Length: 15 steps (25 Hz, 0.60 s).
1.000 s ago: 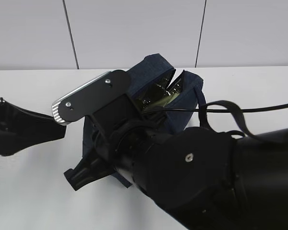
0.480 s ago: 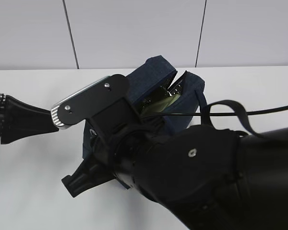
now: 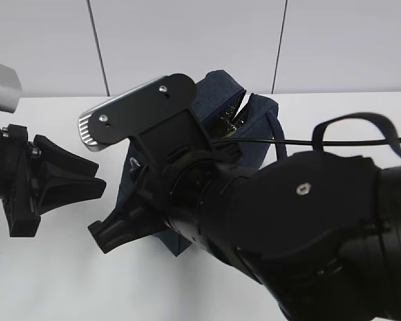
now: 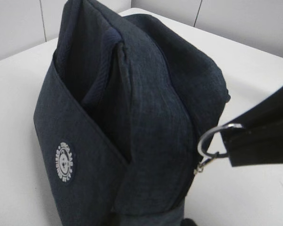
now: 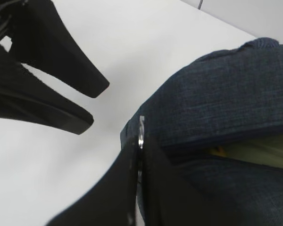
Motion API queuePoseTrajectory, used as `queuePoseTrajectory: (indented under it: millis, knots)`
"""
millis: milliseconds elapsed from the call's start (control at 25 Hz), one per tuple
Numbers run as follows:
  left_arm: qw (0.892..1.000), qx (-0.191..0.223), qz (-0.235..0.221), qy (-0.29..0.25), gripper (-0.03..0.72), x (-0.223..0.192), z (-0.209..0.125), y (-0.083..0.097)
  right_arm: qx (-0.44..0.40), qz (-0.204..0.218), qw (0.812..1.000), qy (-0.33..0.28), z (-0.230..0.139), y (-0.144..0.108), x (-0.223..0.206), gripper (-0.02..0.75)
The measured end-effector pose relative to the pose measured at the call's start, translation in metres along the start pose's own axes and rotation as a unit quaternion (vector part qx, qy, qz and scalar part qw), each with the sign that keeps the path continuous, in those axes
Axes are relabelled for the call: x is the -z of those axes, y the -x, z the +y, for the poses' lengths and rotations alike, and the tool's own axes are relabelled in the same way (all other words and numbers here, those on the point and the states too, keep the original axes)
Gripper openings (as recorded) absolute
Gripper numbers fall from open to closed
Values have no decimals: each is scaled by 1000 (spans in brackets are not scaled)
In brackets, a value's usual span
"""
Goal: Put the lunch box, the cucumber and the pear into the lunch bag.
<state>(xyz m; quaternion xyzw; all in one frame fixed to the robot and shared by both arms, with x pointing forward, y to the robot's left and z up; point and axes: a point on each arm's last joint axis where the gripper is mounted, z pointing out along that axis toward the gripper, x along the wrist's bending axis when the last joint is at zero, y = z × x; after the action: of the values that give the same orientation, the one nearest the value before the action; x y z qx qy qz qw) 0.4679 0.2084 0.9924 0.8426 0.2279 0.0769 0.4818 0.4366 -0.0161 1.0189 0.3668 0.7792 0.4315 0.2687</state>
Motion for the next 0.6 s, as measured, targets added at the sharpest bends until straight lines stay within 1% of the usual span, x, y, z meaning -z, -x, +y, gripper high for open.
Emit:
queuePoseTrajectory:
  millis: [120, 200, 280, 360, 440, 600]
  knots:
    - [1000, -10, 7, 3, 240, -4, 0, -2, -2, 1, 1000, -3, 0, 0, 0, 0]
    - [1000, -10, 4, 0, 240, -7, -3, -4, -2, 2, 1000, -3, -1, 0, 0, 0]
    - [1000, -7, -5, -5, 240, -11, -7, -6, -1, 3, 1000, -4, -1, 0, 0, 0]
    - [1000, -20, -19, -2, 239, -14, -8, -6, -1, 2, 1000, -4, -1, 0, 0, 0]
    - [999, -12, -32, 1, 239, -17, -9, -6, 1, 4, 1000, -5, -1, -1, 0, 0]
    - [999, 11, -34, 6, 239, -22, -12, -9, -1, 14, 1000, -10, -2, -2, 0, 0]
